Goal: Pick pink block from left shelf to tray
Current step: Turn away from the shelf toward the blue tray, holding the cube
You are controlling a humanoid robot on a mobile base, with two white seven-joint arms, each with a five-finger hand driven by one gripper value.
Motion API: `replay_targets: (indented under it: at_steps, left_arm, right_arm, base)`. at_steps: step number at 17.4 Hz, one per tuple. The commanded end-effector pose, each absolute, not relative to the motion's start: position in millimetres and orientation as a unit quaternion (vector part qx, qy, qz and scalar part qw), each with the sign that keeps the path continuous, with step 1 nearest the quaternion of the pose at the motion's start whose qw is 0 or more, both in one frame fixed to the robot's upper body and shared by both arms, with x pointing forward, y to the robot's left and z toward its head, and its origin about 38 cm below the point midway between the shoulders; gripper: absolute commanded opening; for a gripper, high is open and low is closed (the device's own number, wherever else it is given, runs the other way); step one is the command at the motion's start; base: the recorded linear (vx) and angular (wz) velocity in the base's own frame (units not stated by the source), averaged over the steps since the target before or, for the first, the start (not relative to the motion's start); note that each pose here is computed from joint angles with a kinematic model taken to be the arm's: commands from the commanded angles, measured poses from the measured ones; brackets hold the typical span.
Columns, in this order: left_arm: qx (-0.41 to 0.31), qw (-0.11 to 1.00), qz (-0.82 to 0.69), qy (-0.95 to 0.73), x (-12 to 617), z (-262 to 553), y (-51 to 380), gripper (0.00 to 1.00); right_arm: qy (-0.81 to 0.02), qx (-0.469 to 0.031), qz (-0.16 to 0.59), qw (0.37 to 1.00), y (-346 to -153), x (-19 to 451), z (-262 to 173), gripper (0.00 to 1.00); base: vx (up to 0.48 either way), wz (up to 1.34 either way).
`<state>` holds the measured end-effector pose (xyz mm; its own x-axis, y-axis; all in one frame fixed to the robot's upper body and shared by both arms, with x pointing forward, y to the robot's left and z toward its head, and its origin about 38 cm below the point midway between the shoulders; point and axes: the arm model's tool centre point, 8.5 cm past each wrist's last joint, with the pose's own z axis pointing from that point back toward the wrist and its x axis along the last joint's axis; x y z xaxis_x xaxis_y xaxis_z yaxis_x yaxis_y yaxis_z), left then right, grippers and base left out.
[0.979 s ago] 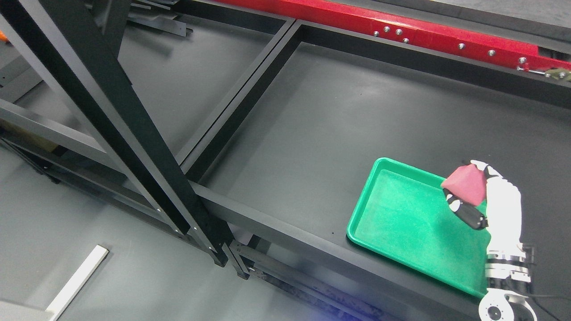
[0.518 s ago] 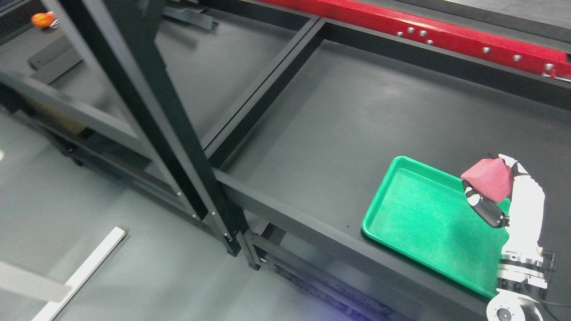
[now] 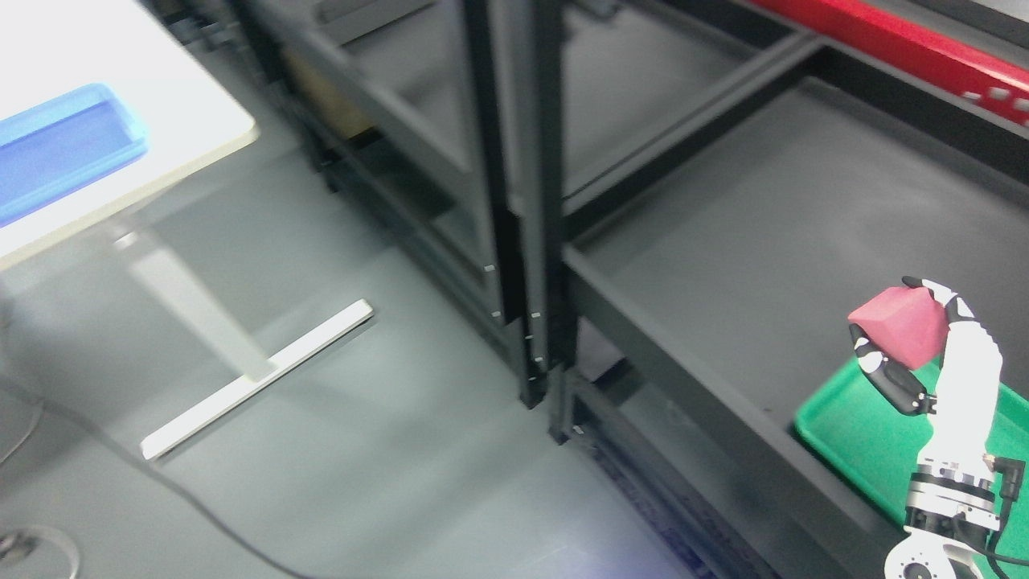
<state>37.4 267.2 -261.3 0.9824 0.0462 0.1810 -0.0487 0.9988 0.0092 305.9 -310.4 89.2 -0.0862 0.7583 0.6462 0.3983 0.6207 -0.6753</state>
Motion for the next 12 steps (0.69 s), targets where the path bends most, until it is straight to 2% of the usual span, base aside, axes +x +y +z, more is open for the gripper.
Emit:
replay_targets:
  at_steps: [1,12]
  left_arm:
    - [0.015,0.996,0.023,-0.087,31.5,-260.6,278.4,1.0]
    - [0.015,0.996,0.023,-0.087,31.5,-260.6,278.4,1.0]
  right_arm:
    - [-0.718,-0.412,0.165,0.536,-318.9,302.5,95.0,0.02]
    - [-0.717,-0.413,0.166,0.537,-320.8,301.9,94.4,0.02]
  base:
    - [-0.141,0.92]
    - [-0.139,0.87]
